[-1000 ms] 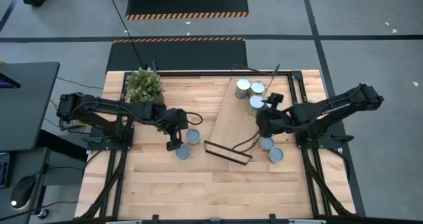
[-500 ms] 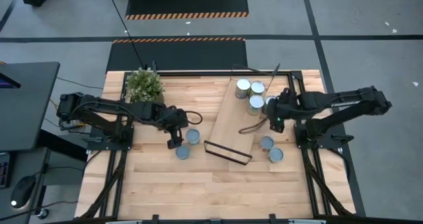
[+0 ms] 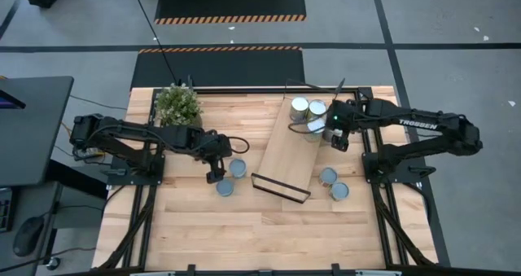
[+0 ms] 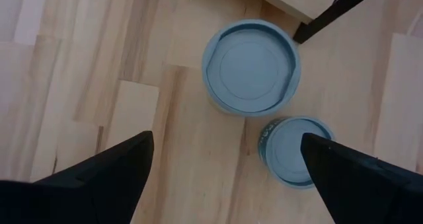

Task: Pick and place cans onto a shelf
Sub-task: Put the canned peas on the shelf

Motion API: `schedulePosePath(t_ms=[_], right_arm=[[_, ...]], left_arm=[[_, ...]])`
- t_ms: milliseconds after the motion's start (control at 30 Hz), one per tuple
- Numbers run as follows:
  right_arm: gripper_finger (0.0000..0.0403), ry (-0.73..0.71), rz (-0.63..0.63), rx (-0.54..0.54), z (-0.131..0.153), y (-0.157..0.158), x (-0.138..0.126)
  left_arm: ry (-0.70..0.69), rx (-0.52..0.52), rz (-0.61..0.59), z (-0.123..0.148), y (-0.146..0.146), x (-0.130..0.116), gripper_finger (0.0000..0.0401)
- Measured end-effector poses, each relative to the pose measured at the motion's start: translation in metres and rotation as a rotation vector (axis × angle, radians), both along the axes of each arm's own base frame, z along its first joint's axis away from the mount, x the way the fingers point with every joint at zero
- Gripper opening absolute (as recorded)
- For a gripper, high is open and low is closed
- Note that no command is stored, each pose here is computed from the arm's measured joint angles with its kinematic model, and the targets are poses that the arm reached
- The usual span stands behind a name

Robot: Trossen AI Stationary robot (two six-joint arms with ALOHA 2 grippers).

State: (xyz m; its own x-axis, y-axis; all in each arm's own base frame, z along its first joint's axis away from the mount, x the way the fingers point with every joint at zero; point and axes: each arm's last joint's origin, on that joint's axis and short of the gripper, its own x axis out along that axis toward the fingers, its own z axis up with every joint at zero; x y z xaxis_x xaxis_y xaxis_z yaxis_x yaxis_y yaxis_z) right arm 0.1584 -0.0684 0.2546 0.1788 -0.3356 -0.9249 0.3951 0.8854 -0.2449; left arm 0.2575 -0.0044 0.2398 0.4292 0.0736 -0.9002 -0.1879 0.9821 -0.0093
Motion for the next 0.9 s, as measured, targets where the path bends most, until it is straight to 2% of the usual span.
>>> schedulePosePath(t_ms=[133,567,900], right_arm=[[0.0397,0.032,0.05,-0.002,-0.003,-0.011,0.001],[0.0399,0.149,0.122,0.007,-0.02,-0.03,0.011],[0.04,0.131,0.085,0.062,-0.025,-0.046,0.007]], left_arm=[[-0.002,0.0,0.0,0.0,0.0,0.0,0.0388],[-0.003,0.0,0.0,0.0,0.0,0.0,0.0388],[-0.003,0.0,0.0,0.0,0.0,0.0,0.0388]])
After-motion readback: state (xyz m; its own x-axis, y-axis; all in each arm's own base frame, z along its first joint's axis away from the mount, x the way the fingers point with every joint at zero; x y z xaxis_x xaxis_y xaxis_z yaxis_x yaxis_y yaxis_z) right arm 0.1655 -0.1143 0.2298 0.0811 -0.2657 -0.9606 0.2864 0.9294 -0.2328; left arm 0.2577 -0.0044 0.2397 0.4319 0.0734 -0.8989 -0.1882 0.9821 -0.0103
